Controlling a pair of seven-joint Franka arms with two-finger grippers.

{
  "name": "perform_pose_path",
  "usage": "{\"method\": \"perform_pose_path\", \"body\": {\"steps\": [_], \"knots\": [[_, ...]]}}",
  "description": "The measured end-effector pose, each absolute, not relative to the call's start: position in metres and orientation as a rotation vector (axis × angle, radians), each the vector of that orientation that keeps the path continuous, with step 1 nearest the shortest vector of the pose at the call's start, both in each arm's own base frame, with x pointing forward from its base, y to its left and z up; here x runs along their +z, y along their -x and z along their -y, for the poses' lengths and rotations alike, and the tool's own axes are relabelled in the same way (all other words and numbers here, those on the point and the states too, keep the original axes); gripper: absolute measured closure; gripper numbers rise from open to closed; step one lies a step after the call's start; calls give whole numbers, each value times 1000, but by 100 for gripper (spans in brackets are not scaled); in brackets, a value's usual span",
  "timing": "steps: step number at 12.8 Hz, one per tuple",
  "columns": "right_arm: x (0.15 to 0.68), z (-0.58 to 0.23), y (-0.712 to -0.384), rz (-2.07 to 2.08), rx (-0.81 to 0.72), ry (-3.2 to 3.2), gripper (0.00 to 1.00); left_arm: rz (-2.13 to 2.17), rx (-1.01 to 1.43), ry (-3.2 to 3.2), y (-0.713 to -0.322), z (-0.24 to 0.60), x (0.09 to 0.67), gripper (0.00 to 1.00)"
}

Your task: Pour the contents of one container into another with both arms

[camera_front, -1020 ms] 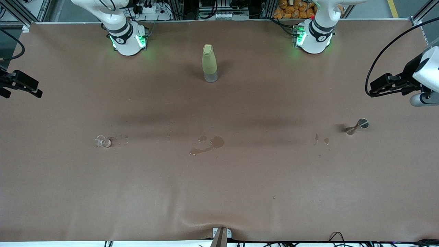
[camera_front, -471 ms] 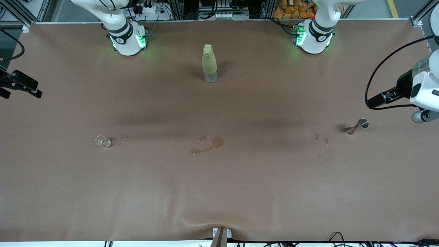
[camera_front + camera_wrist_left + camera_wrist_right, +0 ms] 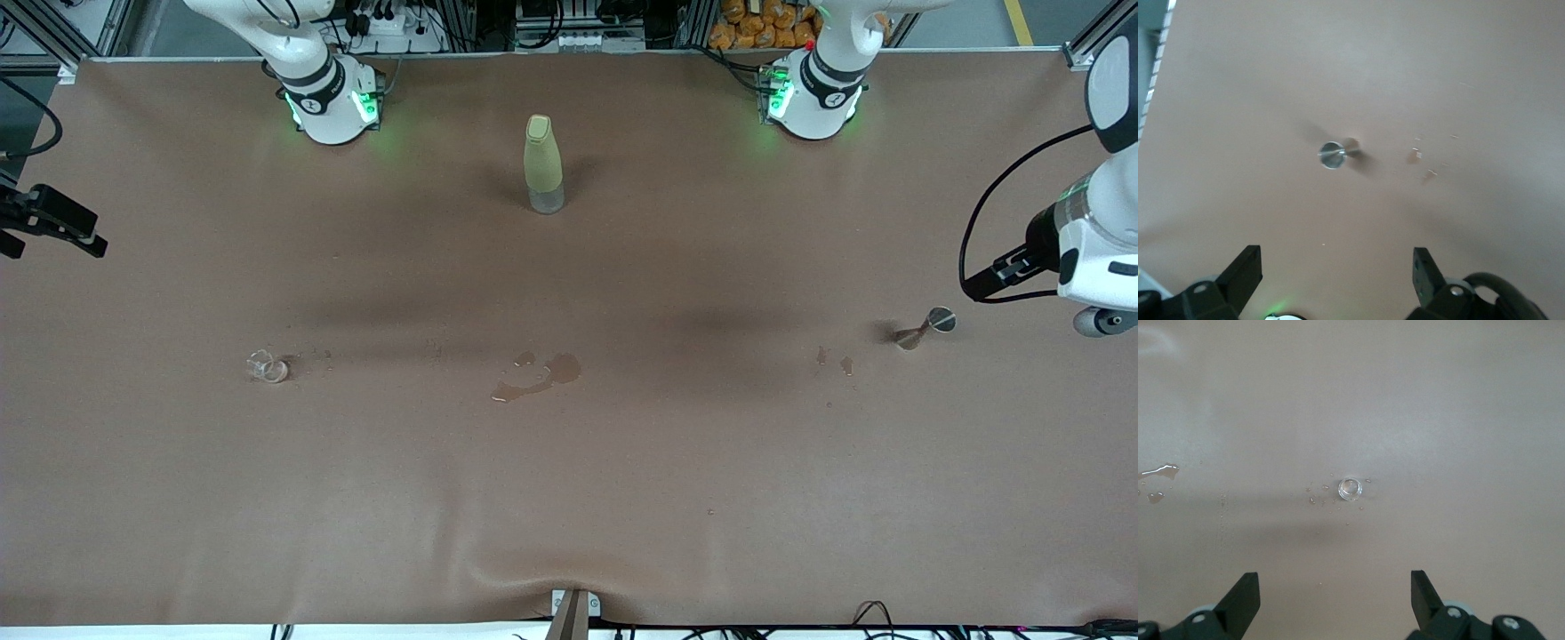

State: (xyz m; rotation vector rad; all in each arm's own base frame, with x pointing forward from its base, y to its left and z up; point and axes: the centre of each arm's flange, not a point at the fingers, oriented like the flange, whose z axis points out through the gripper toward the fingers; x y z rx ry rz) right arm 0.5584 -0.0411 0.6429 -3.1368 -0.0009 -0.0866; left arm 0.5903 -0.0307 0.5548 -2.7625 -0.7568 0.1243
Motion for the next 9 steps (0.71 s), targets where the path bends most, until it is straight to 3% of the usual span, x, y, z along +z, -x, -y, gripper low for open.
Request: {"method": "perform_pose_path", "body": {"steps": [9], "knots": [[646, 86, -541, 210, 9, 3127, 0, 969, 23, 2454, -592, 53, 468, 0]]}}
